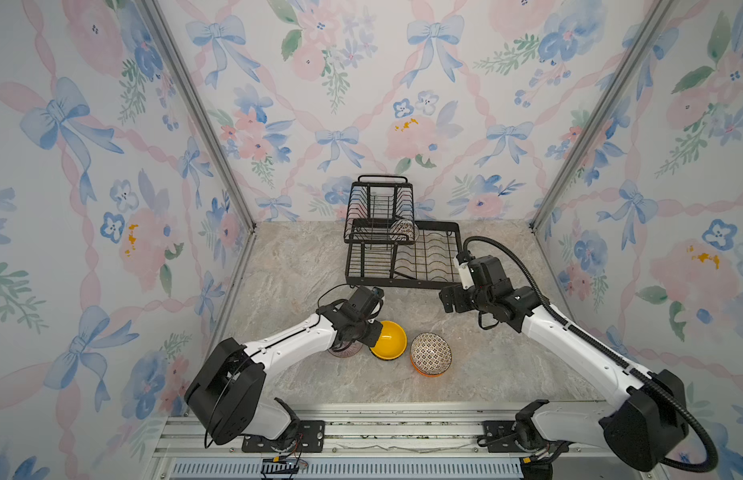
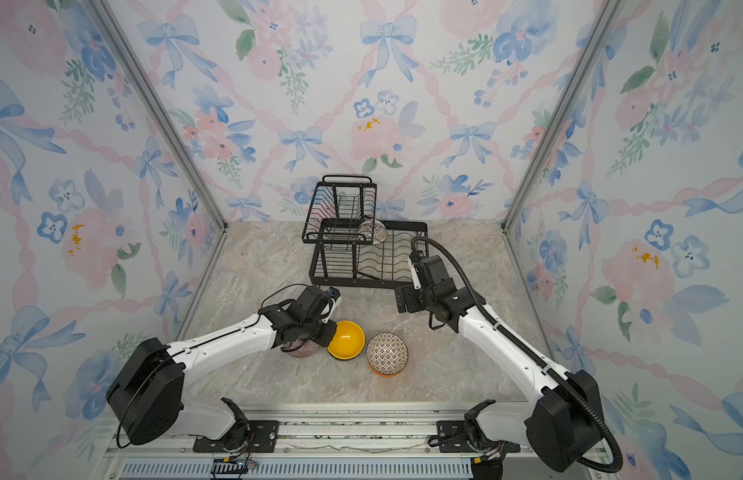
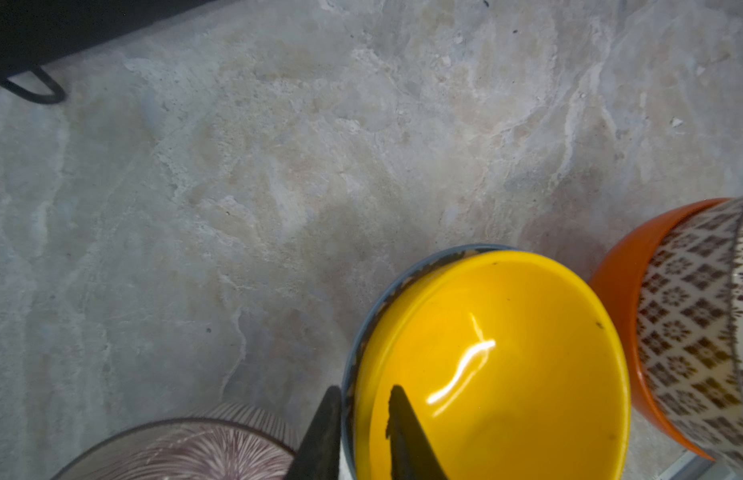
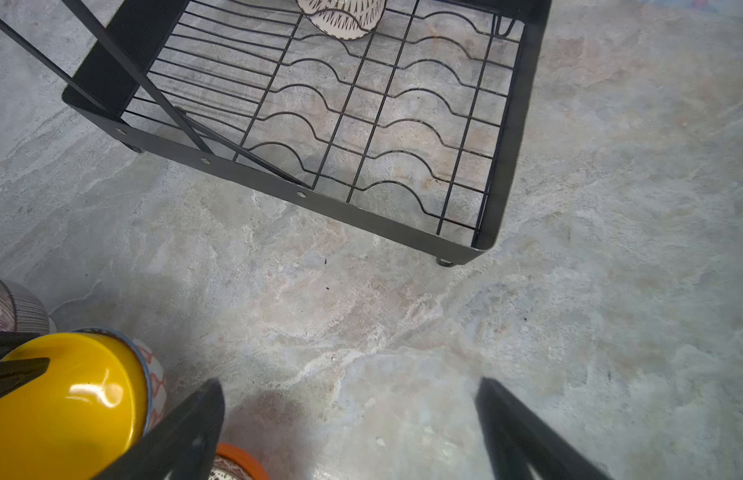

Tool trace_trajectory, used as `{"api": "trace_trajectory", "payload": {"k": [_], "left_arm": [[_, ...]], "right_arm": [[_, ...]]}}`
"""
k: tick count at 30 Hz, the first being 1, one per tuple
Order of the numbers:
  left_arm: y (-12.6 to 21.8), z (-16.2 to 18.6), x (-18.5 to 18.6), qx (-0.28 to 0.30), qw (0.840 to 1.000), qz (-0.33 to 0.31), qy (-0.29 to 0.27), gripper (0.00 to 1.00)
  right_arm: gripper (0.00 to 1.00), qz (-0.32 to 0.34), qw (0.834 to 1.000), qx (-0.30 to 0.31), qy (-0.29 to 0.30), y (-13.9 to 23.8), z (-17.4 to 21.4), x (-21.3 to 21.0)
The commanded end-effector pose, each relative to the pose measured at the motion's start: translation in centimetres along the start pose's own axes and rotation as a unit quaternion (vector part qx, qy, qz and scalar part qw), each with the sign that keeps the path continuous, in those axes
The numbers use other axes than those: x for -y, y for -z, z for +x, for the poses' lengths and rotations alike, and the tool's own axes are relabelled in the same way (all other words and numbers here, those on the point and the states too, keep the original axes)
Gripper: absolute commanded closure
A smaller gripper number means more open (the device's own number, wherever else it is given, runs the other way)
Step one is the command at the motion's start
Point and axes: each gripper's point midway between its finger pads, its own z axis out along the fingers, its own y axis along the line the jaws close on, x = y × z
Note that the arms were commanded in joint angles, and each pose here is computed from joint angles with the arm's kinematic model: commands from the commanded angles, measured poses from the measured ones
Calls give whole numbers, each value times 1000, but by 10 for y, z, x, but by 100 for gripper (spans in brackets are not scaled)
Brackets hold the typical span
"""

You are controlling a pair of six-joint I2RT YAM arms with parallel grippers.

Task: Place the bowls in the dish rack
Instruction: 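Lower the left gripper onto the yellow bowl's rim and close it, then lift the yellow bowl with the left gripper and tilt it toward the rack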

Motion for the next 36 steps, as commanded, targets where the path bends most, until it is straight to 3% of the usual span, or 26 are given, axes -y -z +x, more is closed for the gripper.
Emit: {"api": "trace_trajectory", "payload": {"k": [1,10,21,36], "left_arm": [[-4,10,2,-18,1000,3,2,81],[0,6,3,-10,1000,4,2,100],[13,-10,5,12,1000,5,-4,100],[66,-73,15,118,993,2,-28,100]], "right_arm": [[3,-2,1000,-9,0,-6,6,1],[3,-1,1000,-9,0,-4,6,2],[3,-1,1000,-6,0,-1,6,4],[3,-17,1000,21,-5,22,-14,4]]}}
